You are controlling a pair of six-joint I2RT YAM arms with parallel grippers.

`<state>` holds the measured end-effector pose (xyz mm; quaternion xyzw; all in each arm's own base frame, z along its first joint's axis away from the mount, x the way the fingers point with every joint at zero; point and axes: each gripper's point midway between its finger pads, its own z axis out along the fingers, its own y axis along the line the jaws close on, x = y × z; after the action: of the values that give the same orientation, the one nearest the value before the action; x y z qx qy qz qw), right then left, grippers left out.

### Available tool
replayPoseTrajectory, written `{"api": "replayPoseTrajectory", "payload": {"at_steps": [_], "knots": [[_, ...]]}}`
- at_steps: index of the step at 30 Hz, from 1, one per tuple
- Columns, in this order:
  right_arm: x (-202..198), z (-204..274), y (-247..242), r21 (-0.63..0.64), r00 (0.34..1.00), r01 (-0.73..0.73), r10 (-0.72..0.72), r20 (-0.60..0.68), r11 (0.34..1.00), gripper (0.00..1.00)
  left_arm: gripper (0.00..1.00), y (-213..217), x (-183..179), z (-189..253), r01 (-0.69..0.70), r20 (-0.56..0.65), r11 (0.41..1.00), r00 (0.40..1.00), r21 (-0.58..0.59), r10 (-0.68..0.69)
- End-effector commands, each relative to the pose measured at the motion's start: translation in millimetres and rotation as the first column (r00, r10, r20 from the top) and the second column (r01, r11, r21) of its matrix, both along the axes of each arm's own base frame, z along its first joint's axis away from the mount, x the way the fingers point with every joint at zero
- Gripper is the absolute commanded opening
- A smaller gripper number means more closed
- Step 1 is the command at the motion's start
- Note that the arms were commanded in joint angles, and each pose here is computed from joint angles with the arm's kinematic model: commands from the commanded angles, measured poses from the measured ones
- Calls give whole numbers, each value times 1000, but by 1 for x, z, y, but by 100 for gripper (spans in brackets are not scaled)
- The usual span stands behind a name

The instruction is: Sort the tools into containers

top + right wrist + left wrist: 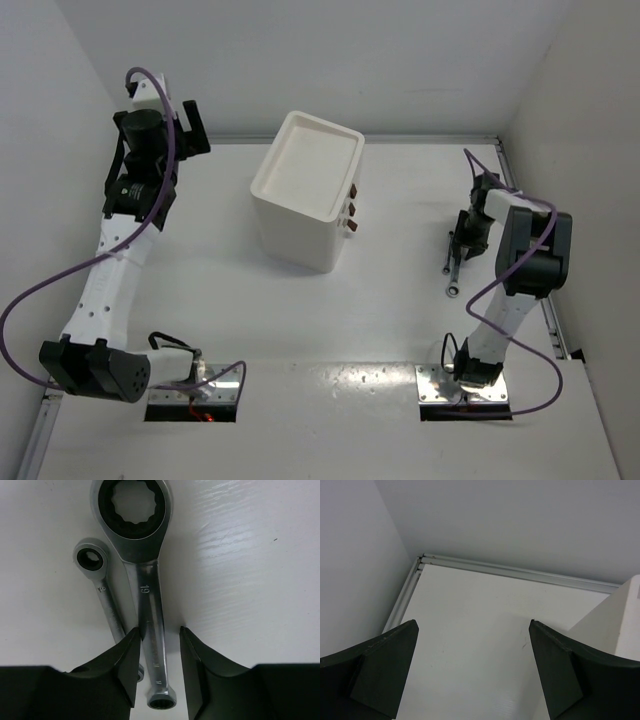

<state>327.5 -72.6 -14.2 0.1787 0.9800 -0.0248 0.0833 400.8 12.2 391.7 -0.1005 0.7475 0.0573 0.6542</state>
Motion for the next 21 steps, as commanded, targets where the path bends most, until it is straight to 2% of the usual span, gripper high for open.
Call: {"api": "replayPoseTrajectory", "payload": {"at_steps": [1,7,11,12,17,21], "knots": [[16,-3,-13,-35,999,23,-21,35,999,37,99,2,-4,8,0,27,1000,1000,-19,1],[11,-11,-1,-36,999,-46,47,11,998,36,99,0,2,1,8,9,1000,1000,-19,-8],[1,-19,7,-38,998,-57,56,-18,998,19,99,0,2,1,8,9,1000,1000,-19,-8],[1,-19,10,-38,998,-66,65,-18,997,1,99,0,2,1,8,9,1000,1000,-19,-8],[8,-11,13,-21,998,-55,55,6,998,0,99,-2,5,-8,16,-9,999,1000,-27,-16],[12,10,27,50,998,-40,37,52,998,0,99,-8,8,-12,44,-17,998,999,-41,-45]]}}
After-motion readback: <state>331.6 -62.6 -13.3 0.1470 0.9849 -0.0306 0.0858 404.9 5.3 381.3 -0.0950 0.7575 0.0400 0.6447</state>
